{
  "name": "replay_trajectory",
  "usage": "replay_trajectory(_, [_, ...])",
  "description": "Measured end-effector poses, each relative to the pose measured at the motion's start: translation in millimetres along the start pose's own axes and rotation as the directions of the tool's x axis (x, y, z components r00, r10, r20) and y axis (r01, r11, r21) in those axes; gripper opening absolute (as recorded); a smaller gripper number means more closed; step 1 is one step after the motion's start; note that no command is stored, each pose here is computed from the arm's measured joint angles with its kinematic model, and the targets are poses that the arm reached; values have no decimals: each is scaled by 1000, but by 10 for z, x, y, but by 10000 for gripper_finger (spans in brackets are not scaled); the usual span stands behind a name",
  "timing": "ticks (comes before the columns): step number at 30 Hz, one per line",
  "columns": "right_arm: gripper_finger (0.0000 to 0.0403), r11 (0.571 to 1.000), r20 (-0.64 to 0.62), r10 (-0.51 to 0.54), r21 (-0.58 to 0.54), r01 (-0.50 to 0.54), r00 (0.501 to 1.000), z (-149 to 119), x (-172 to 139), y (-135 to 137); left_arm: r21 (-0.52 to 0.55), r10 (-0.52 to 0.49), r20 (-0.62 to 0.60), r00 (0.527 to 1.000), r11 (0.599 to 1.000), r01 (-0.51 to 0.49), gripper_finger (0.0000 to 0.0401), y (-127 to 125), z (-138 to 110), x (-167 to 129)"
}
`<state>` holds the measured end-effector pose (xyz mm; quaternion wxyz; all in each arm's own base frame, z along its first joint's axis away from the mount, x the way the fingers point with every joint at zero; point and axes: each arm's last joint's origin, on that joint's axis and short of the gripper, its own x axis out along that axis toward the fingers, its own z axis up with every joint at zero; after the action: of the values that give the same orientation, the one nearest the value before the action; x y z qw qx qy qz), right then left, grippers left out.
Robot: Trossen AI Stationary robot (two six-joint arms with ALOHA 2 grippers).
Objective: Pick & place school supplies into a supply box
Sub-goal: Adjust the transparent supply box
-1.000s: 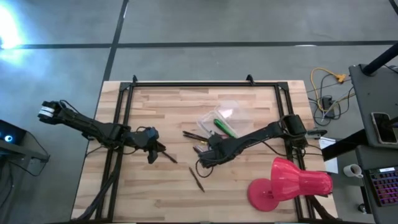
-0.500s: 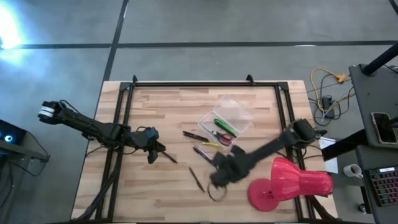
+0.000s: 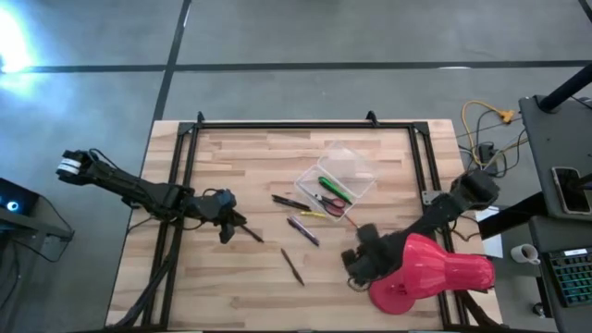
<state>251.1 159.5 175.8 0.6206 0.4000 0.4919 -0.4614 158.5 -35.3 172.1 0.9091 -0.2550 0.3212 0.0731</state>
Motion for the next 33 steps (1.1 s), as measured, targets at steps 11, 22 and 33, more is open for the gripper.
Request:
replay_trajectory(11, [13,946,52,-32,324,13,998,475,296,-444,-4,-6,8,1000,1000,6,39,-7,8,0])
replay_trajectory(22, [13,954,150,-53,301,6,987,816,606,-311,-31,-7,8,1000,1000,7,39,-7,9,0])
replay_trajectory(33, [13,968,206,-34,250,-19,978,921,625,-248,-31,-6,8,1000,999,7,39,-6,7,0])
